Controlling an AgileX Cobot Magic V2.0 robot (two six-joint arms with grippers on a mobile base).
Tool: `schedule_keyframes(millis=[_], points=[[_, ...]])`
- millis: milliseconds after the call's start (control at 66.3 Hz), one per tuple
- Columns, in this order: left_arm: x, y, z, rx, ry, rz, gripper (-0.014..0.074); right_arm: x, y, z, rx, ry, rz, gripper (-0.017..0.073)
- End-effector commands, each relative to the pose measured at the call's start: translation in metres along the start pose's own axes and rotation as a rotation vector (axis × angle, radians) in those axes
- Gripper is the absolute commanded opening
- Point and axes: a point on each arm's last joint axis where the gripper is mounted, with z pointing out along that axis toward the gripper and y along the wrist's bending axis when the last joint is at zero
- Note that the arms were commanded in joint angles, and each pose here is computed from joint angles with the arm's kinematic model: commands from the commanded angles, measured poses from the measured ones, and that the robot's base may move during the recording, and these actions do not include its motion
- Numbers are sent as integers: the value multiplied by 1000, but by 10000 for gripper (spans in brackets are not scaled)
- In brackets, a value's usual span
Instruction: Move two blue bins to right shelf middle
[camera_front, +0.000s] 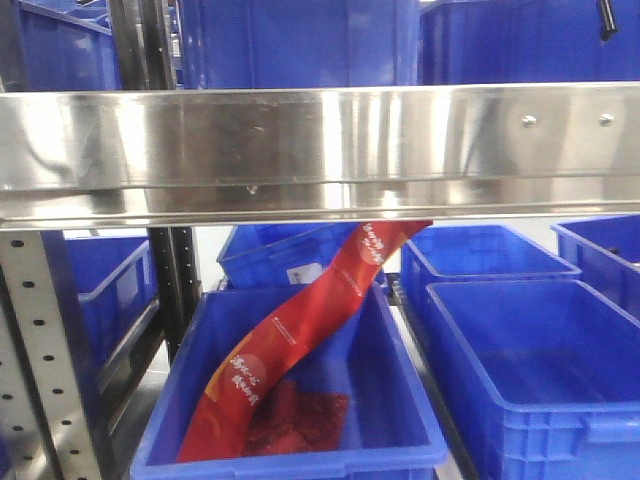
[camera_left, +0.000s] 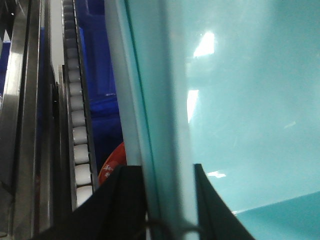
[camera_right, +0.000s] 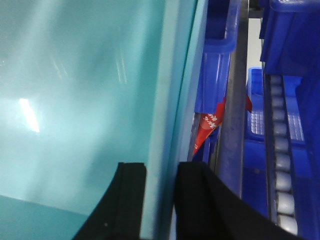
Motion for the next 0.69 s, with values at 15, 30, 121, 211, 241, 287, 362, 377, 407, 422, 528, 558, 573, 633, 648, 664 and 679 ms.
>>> schedule_keyframes(millis=[15, 30, 121, 211, 241, 287, 362, 377, 407, 422, 528, 558, 573, 633, 648, 664, 679], points=[[-11, -9, -16, 71, -120, 5, -111, -11, 9, -13, -56, -111, -6, -154], [-11, -9, -16, 71, -120, 5, -111, -11, 9, -13, -56, -111, -6, -154], [-11, -9, -16, 71, -120, 5, -111, -11, 9, -13, -56, -111, -6, -154], [-11, -9, -16, 71, -120, 5, -111, -11, 9, -13, -56, -111, -6, -154], [-11, -9, -16, 71, -120, 5, -111, -11, 9, -13, -56, -111, -6, -154], [-11, -9, -16, 71, -120, 5, -111, -11, 9, -13, -56, -111, -6, -154], [-11, -9, -16, 71, -120, 5, -111, -11, 9, -13, -56, -111, -6, -154], [-11, -9, -16, 71, -120, 5, -111, -11, 9, -13, -56, -111, -6, -154], [-11, -9, -16, 71, -120, 5, -111, -11, 9, -13, -56, -111, -6, -154], [-11, -9, -16, 71, -120, 5, -111, -11, 9, -13, -56, -111, -6, -154], [-11, -9, -16, 71, -120, 5, -111, -11, 9, -13, -56, -111, -6, -154], [-11, -9, -16, 73, -120, 4, -111, -11, 9, -13, -56, -111, -6, -154], [-11, -9, -16, 71, -121, 5, -111, -11, 9, -13, -56, -111, -6, -154], [-11, -9, -16, 71, -121, 5, -111, -11, 9, -13, -56, -111, -6, -154], [-11, -9, -16, 71, -121, 5, -111, -11, 9, -13, -56, -111, -6, -154], [-11, -9, -16, 71, -121, 5, -111, -11, 9, -13, -56, -111, -6, -154], [-11, -9, -16, 71, -121, 5, -111, -11, 9, -13, -56, -111, -6, -154]])
